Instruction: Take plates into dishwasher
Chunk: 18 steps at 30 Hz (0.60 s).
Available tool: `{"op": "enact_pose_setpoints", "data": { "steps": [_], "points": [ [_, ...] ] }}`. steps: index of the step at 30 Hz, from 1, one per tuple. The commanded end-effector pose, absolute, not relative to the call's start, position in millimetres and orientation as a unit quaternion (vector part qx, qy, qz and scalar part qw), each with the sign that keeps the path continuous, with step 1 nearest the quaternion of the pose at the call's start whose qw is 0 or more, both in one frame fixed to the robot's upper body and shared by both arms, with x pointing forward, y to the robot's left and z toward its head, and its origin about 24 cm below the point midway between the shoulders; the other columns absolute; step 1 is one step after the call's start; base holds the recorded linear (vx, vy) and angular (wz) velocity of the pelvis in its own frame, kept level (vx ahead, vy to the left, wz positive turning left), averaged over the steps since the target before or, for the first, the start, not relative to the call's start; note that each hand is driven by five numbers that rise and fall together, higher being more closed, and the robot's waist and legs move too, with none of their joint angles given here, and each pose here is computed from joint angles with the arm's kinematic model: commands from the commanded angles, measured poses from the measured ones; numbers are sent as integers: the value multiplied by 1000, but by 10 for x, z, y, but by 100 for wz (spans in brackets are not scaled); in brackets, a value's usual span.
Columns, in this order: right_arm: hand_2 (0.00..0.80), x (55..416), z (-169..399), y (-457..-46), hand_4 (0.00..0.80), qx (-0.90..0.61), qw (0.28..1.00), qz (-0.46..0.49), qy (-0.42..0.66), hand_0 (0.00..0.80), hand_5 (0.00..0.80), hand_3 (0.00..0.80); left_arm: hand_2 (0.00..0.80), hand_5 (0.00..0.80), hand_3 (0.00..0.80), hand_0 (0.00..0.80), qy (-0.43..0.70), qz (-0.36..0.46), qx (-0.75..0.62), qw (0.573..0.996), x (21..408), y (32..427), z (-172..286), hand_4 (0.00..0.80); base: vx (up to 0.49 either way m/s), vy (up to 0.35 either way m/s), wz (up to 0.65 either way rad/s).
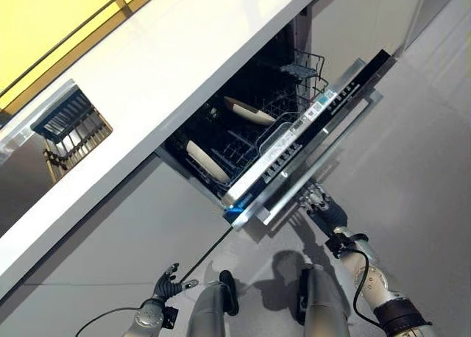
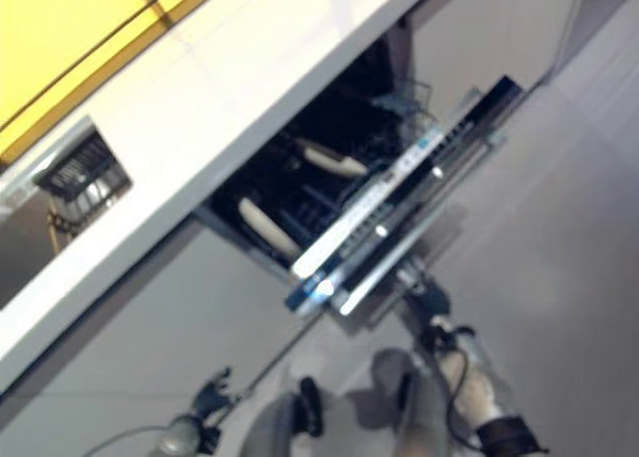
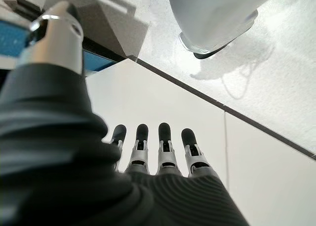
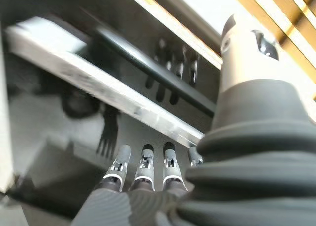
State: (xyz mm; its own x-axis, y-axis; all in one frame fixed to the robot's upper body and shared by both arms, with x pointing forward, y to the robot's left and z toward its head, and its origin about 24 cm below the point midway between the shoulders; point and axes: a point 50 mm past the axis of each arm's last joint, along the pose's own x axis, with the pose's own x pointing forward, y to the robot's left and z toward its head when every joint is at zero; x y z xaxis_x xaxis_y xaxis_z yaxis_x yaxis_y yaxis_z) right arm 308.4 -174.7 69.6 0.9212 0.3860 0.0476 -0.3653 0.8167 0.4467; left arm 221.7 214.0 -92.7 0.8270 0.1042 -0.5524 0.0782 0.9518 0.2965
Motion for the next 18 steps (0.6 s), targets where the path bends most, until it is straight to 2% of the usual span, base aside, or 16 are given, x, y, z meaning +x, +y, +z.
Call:
{"op": "enact_pose_setpoints", "data": {
  "steps": [1,10,18],
  "points": [
    [0,3156,1020,-1082,0,224,917,331,-19,0,0,0,0,0,0,0,283,10,178,942,2182,2296,-870,0,80,55,13],
    [0,3307,1107,-1274,0,208,935,286,-32,0,0,0,0,0,0,0,279,0,190,941,2144,2292,-870,0,72,56,26],
    [0,3465,1265,-1596,0,167,955,237,-55,0,0,0,0,0,0,0,303,22,193,933,1928,2450,-947,0,69,54,29]
  ]
}}
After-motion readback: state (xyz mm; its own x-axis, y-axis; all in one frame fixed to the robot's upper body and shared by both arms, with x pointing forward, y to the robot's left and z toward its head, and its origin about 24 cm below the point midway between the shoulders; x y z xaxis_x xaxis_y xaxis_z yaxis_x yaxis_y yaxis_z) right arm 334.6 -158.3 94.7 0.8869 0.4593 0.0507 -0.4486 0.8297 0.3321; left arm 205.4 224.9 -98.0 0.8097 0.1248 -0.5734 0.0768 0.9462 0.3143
